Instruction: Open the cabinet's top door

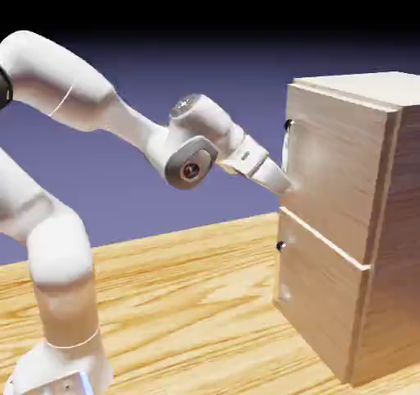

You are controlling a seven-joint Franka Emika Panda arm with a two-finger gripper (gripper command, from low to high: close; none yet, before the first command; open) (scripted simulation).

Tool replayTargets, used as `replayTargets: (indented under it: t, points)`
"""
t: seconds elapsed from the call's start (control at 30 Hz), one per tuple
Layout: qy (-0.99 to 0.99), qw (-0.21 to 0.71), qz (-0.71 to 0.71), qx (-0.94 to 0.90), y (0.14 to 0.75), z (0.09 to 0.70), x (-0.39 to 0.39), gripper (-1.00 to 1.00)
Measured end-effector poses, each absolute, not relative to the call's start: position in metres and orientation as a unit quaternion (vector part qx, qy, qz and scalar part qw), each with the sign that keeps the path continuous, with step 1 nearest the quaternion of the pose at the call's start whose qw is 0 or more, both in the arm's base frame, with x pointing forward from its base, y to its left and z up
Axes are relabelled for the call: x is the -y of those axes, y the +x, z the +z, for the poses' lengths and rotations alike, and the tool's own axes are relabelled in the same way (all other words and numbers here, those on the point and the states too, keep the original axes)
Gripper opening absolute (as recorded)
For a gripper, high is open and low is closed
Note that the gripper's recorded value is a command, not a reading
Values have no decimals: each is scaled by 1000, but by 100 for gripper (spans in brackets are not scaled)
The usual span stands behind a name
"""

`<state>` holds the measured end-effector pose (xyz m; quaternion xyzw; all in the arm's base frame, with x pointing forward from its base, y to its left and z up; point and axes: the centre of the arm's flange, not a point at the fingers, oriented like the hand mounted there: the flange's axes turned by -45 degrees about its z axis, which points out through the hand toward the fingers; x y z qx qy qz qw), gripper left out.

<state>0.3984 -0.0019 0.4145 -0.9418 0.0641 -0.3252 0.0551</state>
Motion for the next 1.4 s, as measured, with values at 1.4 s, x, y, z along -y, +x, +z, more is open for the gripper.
replayTargets:
  t: [1.4]
  points:
    - [-131,160,-205,-957,308,229,139,0]
